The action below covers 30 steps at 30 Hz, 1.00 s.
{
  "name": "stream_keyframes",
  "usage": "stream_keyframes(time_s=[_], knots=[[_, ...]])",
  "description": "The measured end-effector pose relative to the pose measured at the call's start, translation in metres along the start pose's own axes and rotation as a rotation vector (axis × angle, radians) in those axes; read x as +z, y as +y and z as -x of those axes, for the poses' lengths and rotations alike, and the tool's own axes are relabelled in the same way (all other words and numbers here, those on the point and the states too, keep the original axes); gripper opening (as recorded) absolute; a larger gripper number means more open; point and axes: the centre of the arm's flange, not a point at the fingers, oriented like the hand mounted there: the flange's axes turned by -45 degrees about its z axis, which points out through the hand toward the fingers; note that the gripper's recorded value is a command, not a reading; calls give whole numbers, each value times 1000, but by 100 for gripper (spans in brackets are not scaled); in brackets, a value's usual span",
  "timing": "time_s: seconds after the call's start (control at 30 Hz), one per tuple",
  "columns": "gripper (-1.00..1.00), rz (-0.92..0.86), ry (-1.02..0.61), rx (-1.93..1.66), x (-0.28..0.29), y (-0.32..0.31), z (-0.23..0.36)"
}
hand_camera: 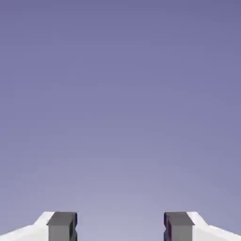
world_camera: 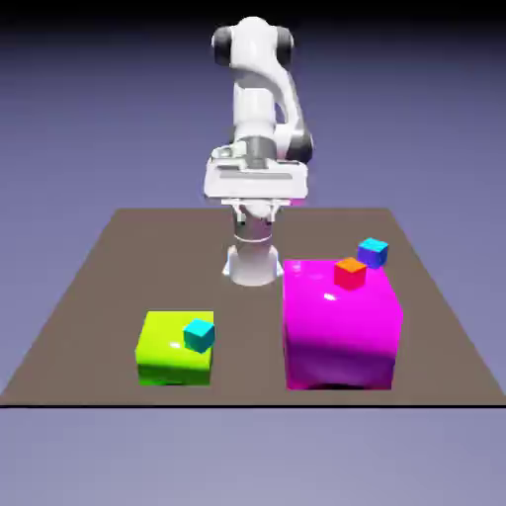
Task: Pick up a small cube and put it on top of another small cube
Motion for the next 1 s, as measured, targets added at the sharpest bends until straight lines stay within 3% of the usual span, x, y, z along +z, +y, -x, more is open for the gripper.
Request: stream_keyframes(time_s=[0.3,0.53,0.8,1.0], knots=[[0,48,-461,643,80,123,104],[0,-32,-710,1195,106,177,204],[0,-255,-819,1853,117,199,302],[0,-512,-728,2332,122,205,355]])
